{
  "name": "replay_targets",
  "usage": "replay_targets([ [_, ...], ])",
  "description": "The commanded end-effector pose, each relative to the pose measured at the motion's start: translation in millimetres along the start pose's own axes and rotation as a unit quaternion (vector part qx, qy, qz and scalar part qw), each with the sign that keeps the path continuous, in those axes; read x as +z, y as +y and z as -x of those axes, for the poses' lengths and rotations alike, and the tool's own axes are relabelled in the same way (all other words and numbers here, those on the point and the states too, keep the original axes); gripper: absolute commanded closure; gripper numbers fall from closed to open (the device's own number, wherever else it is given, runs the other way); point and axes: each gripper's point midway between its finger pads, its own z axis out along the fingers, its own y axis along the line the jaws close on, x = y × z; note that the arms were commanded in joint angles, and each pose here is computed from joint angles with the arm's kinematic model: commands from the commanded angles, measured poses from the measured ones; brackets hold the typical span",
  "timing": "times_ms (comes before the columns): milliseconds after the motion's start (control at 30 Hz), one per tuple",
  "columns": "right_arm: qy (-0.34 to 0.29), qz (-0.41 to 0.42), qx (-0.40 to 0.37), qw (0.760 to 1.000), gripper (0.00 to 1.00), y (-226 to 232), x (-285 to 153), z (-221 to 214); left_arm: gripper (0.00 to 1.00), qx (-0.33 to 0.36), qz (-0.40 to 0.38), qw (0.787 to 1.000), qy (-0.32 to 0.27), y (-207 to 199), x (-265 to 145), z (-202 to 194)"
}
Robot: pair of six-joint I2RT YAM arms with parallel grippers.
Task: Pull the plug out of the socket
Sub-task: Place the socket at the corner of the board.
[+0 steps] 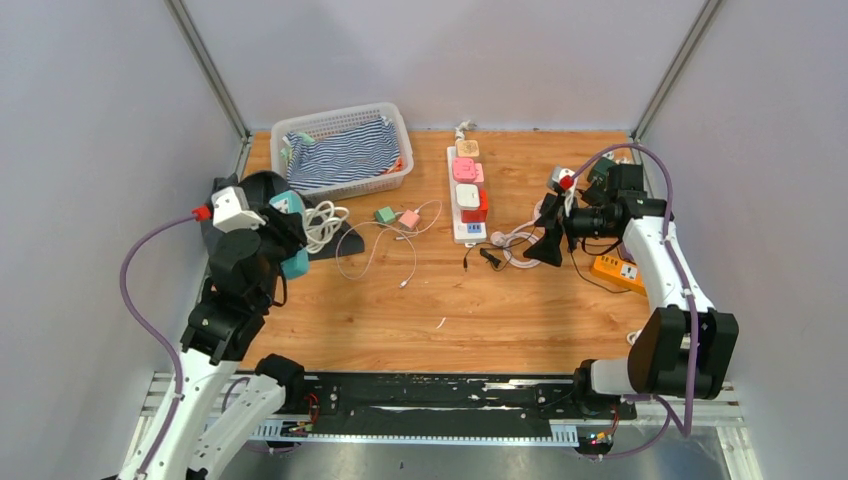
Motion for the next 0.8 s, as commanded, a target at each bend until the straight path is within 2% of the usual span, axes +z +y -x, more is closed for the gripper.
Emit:
replay_targets([
  [0,0.007,-0.014,-0.006,1.0,0.06,5,-8,-7,1.0,0.001,0.096,0.995,-0.032,48,3,4],
  [100,0.003,-0.024,-0.005,1.0,0.06,6,-13,-6,1.0,0.008,0.147,0.989,-0.031,76,3,-1],
  [267,-0.007,-0.046,-0.003,0.999,0.06,7,-24,-9,1.0,0.045,0.267,0.962,-0.035,131,0,-7],
  [433,-0.009,-0.061,0.009,0.998,0.06,8,-31,-20,1.0,0.011,0.321,0.947,-0.022,164,-3,-29],
  [500,-0.01,-0.066,0.012,0.998,0.06,9,-32,-23,0.96,-0.004,0.348,0.937,-0.015,177,-7,-40],
  [600,-0.014,-0.074,0.012,0.997,0.06,10,-36,-25,0.91,-0.017,0.383,0.924,-0.018,189,-16,-45],
  [767,-0.03,-0.091,0.022,0.995,0.06,9,-46,-26,0.88,-0.029,0.402,0.913,-0.063,193,-30,-27],
])
